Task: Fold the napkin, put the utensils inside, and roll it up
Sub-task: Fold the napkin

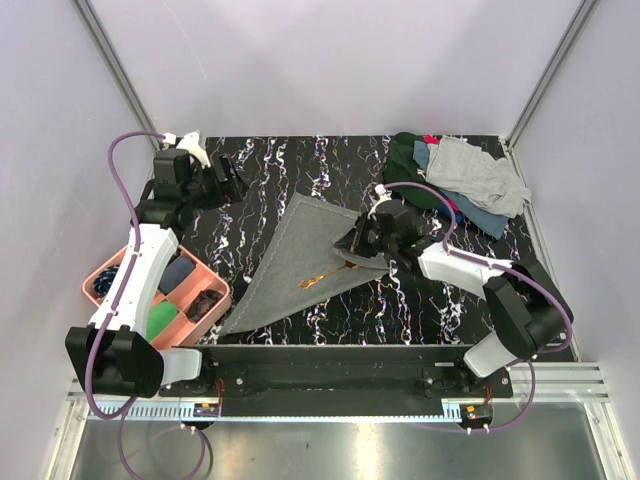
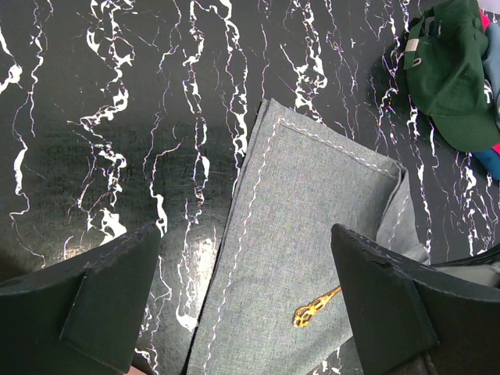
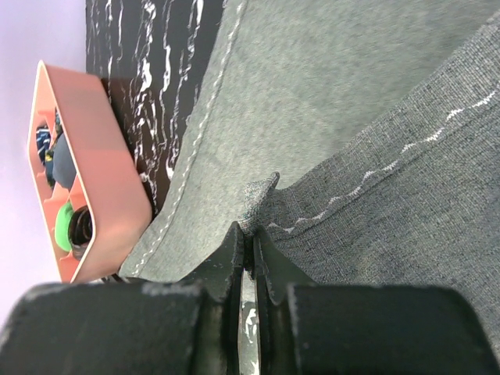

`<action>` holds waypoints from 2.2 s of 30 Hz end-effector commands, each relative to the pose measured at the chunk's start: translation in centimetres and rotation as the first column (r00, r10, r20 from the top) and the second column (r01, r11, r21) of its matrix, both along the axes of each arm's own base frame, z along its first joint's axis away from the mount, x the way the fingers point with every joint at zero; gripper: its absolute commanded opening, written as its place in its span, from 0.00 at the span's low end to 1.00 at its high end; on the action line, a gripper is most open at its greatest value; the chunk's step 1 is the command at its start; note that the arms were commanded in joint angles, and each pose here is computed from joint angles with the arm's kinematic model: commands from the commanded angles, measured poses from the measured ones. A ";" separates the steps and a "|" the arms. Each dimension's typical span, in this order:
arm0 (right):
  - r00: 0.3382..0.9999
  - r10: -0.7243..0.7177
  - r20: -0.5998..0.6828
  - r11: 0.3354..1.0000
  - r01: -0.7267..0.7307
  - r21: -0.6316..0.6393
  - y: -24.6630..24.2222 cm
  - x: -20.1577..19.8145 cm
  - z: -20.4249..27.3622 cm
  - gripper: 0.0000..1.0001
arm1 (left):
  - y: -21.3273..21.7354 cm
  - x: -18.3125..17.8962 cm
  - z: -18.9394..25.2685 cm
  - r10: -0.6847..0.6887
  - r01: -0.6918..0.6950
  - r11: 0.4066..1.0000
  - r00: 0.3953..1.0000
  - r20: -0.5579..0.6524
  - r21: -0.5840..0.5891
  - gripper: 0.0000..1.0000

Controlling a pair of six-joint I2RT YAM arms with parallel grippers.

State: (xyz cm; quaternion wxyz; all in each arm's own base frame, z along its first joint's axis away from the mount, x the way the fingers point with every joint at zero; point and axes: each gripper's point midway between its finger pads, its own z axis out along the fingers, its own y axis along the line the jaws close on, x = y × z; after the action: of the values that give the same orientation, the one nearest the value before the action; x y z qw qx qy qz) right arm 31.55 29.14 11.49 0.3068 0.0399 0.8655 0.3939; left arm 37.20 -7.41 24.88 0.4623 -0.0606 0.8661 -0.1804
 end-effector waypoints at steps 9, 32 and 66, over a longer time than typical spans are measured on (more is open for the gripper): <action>0.994 0.101 0.032 0.994 -0.102 0.047 5.6 -0.9 1.5 0.00 | -0.6 0.2 3.5 -0.020 0.022 0.999 0.995 0.102 -0.025 0.94; 0.976 0.213 -0.044 0.977 -0.213 0.008 9.4 -4.0 -2.4 0.00 | -0.6 0.1 3.6 -0.020 0.022 0.999 0.994 0.107 -0.026 0.94; 0.965 0.262 0.010 0.950 -0.256 -0.179 -3.7 5.2 -1.2 0.76 | -0.2 0.8 2.0 -0.004 0.004 1.000 0.998 0.069 -0.003 0.94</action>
State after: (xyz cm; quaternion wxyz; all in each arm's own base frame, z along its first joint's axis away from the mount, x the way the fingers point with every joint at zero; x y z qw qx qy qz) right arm 34.00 26.64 11.10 0.2722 -0.0944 0.8905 0.3523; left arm 37.18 -7.50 24.90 0.4611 -0.0638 0.8657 -0.1838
